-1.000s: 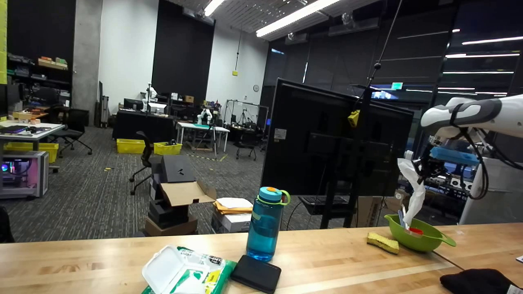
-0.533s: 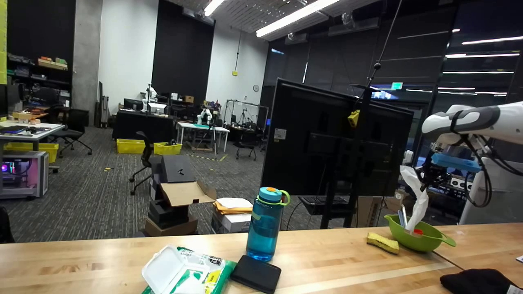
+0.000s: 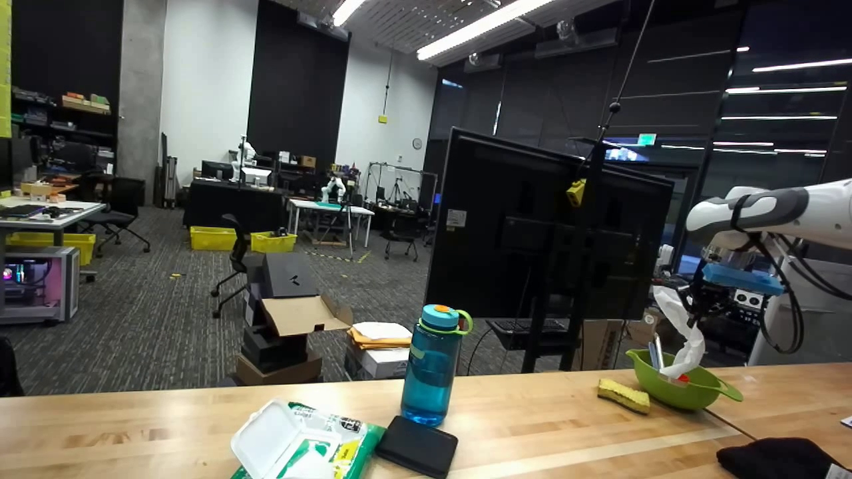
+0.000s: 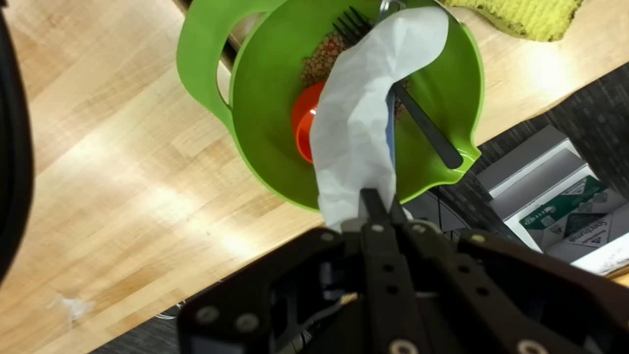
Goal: Put the tissue in the green bowl
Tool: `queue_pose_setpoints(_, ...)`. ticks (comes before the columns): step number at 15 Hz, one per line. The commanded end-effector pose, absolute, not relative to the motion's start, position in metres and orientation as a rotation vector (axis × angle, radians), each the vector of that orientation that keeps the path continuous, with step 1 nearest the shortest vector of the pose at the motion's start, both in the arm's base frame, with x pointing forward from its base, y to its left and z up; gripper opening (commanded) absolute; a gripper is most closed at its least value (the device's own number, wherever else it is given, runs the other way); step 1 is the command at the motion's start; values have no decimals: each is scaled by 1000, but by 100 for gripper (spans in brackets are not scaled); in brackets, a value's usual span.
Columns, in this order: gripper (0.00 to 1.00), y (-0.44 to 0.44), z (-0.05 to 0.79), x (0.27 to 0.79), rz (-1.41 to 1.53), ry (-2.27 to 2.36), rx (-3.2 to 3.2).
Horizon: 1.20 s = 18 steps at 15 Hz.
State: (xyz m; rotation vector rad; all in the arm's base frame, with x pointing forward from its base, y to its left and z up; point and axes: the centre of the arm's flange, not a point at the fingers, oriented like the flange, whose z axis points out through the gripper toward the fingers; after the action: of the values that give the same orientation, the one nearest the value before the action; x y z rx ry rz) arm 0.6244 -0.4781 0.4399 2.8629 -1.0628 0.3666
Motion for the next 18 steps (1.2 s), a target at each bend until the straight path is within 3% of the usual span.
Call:
queue_pose_setpoints(1, 0, -485, 434, 626, 335, -1105, 2885)
queue_pose_setpoints(10, 0, -496, 401, 612, 216, -1143, 2888)
queue_pose_setpoints(18, 0, -497, 379, 626, 278, -1087, 2911)
